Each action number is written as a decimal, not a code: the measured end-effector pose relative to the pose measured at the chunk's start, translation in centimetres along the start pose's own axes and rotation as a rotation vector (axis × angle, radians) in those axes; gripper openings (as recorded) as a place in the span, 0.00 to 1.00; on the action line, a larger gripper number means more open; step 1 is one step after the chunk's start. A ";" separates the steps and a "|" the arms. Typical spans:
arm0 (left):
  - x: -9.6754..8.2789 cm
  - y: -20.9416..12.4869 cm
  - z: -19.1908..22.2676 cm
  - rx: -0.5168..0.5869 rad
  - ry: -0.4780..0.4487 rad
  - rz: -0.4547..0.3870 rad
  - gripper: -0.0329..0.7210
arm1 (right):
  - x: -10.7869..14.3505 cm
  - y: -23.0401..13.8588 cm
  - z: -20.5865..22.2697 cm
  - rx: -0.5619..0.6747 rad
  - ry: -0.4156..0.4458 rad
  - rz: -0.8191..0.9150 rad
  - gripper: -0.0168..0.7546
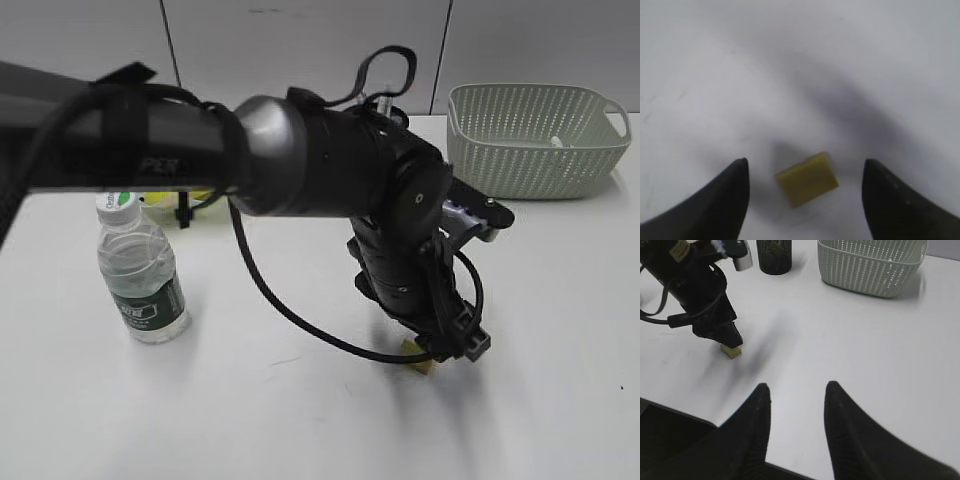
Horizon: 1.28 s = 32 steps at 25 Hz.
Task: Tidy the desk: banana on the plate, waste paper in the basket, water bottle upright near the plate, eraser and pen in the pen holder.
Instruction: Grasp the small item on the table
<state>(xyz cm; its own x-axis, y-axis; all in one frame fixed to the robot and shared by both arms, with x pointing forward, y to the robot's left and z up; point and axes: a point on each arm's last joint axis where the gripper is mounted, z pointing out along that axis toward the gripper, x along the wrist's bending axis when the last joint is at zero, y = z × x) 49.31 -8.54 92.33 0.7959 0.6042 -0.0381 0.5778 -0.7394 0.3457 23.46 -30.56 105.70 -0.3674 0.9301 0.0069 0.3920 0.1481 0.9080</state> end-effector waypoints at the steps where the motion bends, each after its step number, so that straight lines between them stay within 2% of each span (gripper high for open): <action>1: 0.1 -0.1 0.5 0.021 0.009 -0.001 0.73 | 0.0 0.0 0.0 0.000 0.000 0.000 0.41; 6: 0.2 -0.4 1.5 0.050 0.017 -0.018 0.73 | 0.0 0.0 0.0 0.000 -0.001 0.000 0.41; 12: 0.1 -0.1 1.8 0.015 0.014 -0.026 0.73 | 0.0 0.0 0.0 0.000 -0.001 -0.001 0.41; 20: 0.3 -0.7 3.6 0.063 0.024 -0.028 0.71 | 0.0 0.0 0.0 0.000 -0.002 -0.001 0.41; 22: 0.3 -0.7 3.6 0.063 0.026 -0.028 0.65 | 0.0 0.0 0.0 0.000 -0.002 -0.001 0.40; 25: 0.3 -0.6 3.6 0.056 0.025 -0.030 0.43 | 0.0 0.0 0.0 0.000 -0.002 -0.001 0.40; 30: 0.4 -0.2 2.8 0.029 0.020 -0.037 0.43 | 0.0 0.0 0.0 0.000 -0.002 -0.001 0.40; 32: 1.0 0.9 0.9 -0.049 0.038 -0.025 0.43 | 0.0 0.0 0.0 0.000 -0.002 -0.001 0.40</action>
<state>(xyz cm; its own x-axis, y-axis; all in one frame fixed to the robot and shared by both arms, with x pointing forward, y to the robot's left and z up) 50.81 -8.89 91.79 0.7733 0.6340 -0.0122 0.5874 -0.7089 0.3905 23.46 -30.58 105.70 -0.3664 0.9305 0.0053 0.3915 0.1489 0.9080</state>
